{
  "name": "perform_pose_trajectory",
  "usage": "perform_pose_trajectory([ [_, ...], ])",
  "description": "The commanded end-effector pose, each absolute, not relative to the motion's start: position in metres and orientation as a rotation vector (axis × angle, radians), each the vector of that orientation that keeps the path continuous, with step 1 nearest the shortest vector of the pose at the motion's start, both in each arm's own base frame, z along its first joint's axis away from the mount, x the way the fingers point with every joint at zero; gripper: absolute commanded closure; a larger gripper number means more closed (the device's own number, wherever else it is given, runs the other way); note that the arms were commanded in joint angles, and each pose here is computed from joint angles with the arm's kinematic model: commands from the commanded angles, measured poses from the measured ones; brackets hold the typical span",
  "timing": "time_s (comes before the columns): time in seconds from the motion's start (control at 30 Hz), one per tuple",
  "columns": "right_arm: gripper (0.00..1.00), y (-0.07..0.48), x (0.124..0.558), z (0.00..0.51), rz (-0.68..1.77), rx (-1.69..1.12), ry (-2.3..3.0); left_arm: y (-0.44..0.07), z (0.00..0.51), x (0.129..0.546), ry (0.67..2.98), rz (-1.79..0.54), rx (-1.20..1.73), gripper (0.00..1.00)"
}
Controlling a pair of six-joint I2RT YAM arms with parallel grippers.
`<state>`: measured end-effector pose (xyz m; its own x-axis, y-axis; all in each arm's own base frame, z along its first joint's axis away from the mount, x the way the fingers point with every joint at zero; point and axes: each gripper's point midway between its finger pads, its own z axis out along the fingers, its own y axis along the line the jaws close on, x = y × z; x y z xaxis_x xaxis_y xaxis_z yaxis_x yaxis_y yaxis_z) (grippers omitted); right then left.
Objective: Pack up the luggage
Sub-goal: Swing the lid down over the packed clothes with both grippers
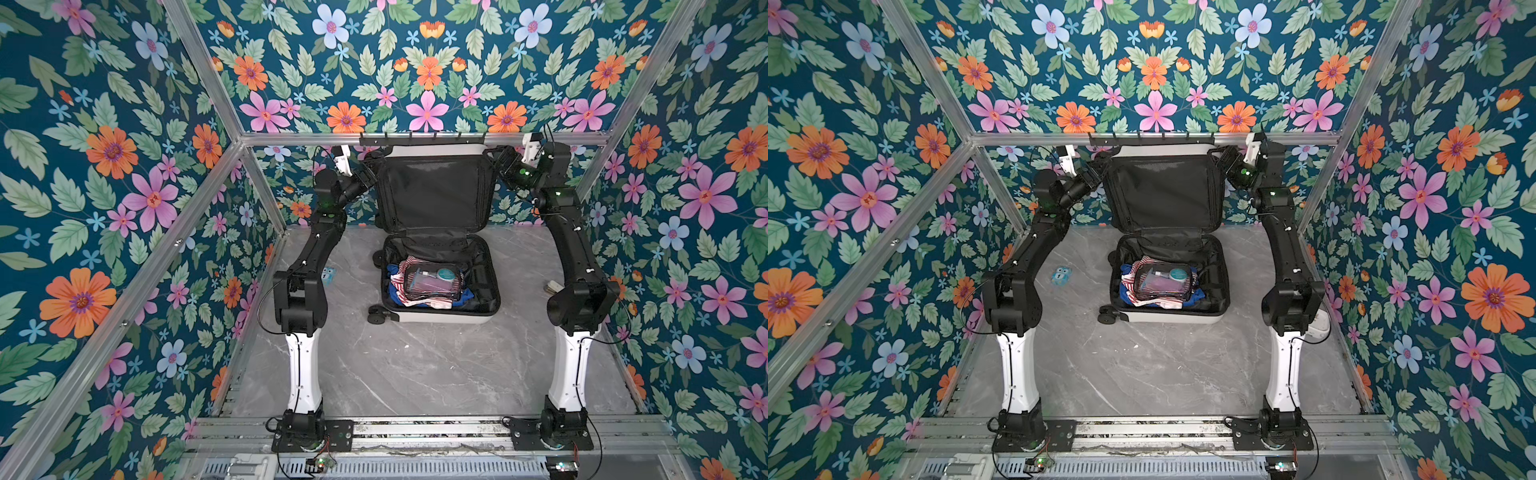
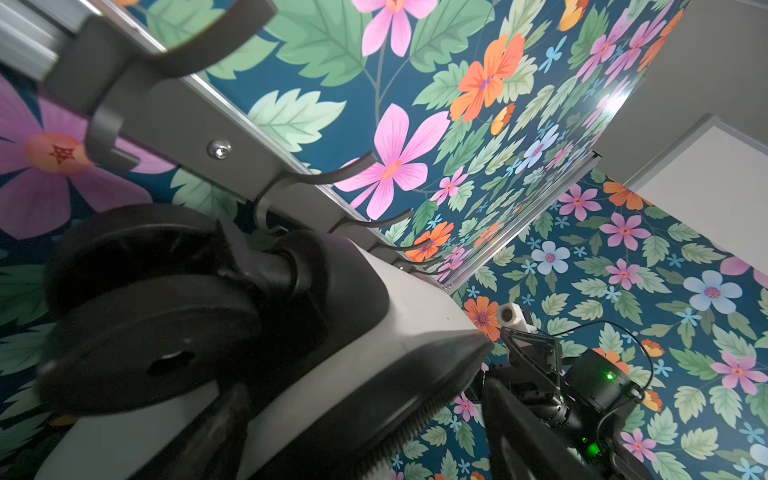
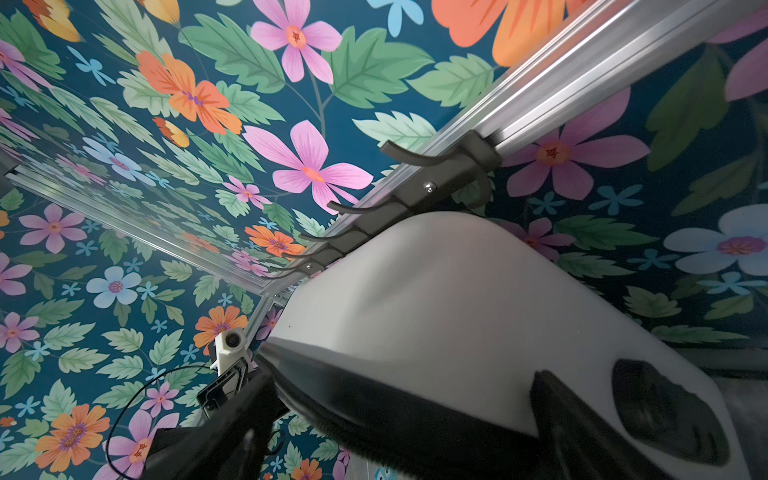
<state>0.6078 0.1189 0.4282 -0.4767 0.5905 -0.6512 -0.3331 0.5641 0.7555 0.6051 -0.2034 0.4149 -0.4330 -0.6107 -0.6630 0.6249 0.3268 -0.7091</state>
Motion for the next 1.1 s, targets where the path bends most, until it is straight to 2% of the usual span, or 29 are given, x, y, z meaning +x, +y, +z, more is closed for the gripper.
perform_pose_trajectory([
  [0.0, 0.05, 0.133, 0.59, 0.445, 1.157, 0.119, 1.706, -0.214, 0.437, 0.582, 1.416, -1.404, 0.138, 0.13],
  [0.3, 0.05, 0.127, 0.561, 0.442, 1.145, 0.141, 1.667, -0.217, 0.434, 0.55, 1.421, -1.435, 0.167, 0.15],
  [0.6, 0.05, 0.116, 0.512, 0.421, 1.101, 0.198, 1.661, -0.214, 0.417, 0.486, 1.457, -1.478, 0.141, 0.17],
  [0.77, 0.05, 0.101, 0.47, 0.396, 1.018, 0.269, 1.703, -0.204, 0.358, 0.439, 1.673, -1.459, 0.009, 0.18],
  [0.93, 0.05, 0.08, 0.427, 0.337, 0.851, 0.376, 1.844, -0.181, 0.281, 0.375, 1.953, -1.258, -0.109, 0.14],
  [1.07, 0.05, 0.068, 0.397, 0.299, 0.728, 0.411, 1.967, -0.162, 0.253, 0.333, 2.087, -1.106, -0.12, 0.11],
])
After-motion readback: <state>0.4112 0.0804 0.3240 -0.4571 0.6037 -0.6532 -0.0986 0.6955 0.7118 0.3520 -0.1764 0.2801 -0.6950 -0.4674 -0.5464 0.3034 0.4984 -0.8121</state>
